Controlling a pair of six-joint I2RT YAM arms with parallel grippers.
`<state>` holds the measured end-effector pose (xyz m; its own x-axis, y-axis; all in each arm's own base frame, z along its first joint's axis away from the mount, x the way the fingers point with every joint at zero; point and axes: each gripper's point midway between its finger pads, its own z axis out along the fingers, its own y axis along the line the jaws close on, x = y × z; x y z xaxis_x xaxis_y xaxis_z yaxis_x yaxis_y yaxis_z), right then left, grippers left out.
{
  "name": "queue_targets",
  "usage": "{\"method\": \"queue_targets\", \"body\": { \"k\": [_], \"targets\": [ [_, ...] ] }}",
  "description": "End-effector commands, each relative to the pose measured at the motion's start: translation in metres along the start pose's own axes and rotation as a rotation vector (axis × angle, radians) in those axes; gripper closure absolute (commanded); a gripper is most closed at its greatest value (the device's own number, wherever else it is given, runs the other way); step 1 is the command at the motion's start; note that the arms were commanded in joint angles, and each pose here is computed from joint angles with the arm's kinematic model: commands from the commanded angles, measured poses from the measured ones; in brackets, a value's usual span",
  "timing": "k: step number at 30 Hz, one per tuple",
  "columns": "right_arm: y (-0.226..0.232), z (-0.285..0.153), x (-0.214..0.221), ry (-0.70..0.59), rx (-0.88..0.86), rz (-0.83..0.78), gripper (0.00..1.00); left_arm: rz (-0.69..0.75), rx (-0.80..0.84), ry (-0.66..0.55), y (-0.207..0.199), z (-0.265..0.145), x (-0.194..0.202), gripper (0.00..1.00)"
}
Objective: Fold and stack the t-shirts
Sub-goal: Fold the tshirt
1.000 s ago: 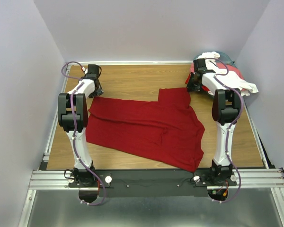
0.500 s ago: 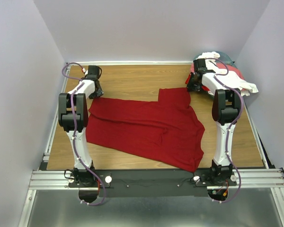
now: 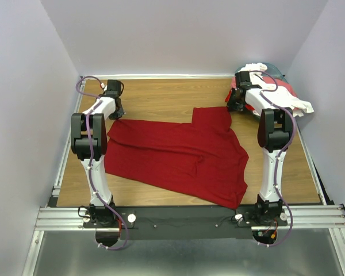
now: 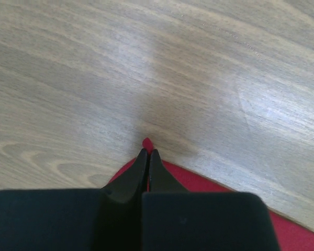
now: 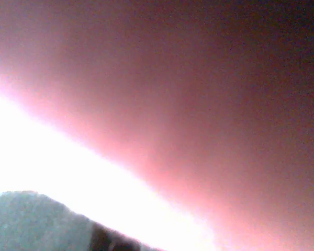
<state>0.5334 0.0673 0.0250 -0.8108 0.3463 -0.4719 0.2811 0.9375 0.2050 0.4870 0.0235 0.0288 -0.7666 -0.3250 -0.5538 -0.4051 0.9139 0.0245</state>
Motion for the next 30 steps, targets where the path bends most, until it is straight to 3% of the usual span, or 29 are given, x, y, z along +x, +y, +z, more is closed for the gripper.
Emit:
{"method": "queue_targets", "body": {
  "k": [1,10,20,23,30],
  "targets": [
    [0.016,-0.035,-0.025,-0.050,-0.066,0.024,0.99,0.005,0.030,-0.014,-0.007,-0.003,-0.014,1.00],
    [0.021,-0.081,-0.086,-0.184,-0.142,0.070,0.99,0.002,0.132,-0.125,-0.038,-0.019,-0.083,1.00],
    [0.049,-0.111,-0.125,-0.247,-0.296,0.070,1.00,0.025,0.227,-0.194,-0.060,-0.028,-0.115,1.00],
    [0.060,-0.132,-0.127,-0.258,-0.359,0.051,0.99,0.034,0.228,-0.206,-0.058,-0.029,-0.116,1.00],
    [0.064,-0.161,-0.083,-0.182,-0.416,0.012,0.99,0.065,0.237,-0.230,-0.053,-0.034,-0.106,1.00]
  ]
}}
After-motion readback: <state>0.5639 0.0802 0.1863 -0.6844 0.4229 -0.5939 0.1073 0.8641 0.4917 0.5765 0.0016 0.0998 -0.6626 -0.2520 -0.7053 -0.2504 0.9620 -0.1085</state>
